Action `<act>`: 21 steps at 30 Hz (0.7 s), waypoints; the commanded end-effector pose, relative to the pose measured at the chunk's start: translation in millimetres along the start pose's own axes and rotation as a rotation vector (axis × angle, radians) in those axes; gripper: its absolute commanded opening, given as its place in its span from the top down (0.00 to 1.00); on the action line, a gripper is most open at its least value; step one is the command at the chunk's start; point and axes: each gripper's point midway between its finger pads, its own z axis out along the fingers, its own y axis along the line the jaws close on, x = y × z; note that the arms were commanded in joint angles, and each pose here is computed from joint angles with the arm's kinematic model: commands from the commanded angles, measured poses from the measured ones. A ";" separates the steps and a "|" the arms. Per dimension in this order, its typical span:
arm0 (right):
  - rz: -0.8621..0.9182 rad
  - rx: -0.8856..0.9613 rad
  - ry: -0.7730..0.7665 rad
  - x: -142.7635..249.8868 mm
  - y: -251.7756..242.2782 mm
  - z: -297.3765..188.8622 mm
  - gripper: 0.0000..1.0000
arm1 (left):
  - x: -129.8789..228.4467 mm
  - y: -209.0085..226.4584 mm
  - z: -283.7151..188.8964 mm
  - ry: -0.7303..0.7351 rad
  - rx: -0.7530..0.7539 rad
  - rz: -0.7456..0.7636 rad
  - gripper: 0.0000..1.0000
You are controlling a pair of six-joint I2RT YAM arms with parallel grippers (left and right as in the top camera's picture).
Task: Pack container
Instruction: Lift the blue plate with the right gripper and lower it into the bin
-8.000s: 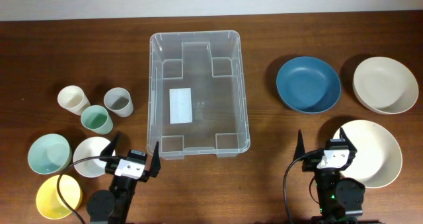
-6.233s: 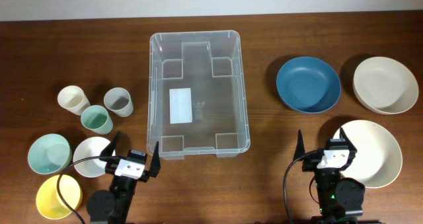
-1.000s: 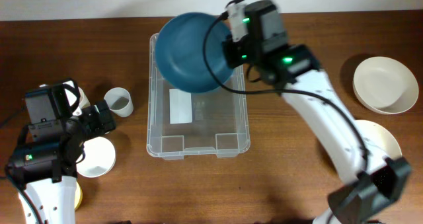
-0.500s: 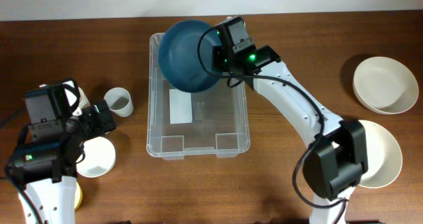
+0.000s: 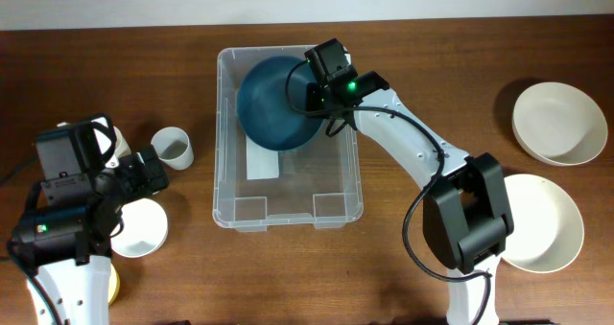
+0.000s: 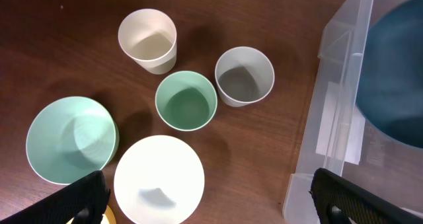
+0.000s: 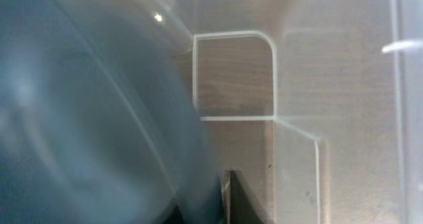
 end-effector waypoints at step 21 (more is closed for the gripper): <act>-0.119 0.031 -0.242 -113.7 -64.7 -173.5 0.36 | -6.5 -1.5 -6.7 -0.024 0.015 -0.018 0.01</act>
